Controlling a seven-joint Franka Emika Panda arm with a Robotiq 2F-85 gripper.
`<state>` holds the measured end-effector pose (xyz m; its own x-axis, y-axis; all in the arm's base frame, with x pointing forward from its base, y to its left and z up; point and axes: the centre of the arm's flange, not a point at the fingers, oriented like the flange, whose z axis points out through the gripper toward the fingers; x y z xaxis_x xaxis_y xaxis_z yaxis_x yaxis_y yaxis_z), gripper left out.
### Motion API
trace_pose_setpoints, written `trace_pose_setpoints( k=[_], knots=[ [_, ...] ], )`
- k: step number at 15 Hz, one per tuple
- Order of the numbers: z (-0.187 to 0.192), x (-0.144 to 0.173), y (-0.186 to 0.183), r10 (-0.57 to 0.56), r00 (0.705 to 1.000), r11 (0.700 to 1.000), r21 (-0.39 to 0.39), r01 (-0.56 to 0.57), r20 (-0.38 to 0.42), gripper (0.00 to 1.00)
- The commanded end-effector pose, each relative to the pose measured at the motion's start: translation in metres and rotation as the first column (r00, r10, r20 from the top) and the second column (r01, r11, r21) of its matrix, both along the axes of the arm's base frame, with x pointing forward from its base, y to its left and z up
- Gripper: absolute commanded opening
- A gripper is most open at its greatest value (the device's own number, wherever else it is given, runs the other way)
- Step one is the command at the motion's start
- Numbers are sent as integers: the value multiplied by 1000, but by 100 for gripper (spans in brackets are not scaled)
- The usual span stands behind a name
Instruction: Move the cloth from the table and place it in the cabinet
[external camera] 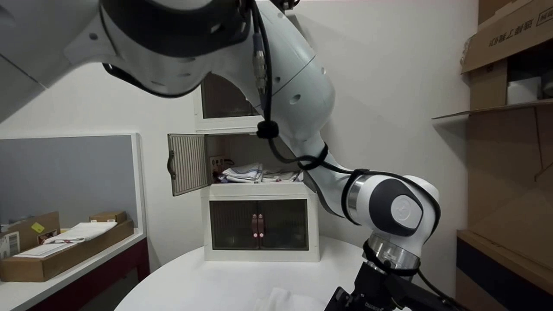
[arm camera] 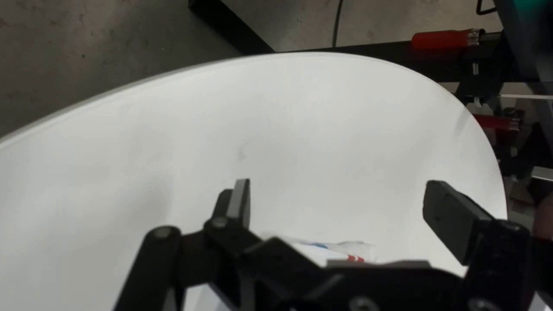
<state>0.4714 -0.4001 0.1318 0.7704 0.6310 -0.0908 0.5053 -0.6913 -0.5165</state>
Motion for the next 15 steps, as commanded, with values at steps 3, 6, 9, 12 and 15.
trace_pose_setpoints(
  k=[3, 6, 9, 12, 15],
  knots=[
    [-42, 17, -9, 0, 1000, 986, 168, -2, 12, 100],
    [-62, 20, -2, -41, 998, 978, 207, 31, 40, 100],
    [-72, 26, 8, -62, 996, 971, 235, 47, 57, 100],
    [-71, 31, 13, -69, 995, 968, 245, 48, 76, 100],
    [-66, 34, 17, -71, 993, 966, 256, 45, 91, 100]
  ],
)
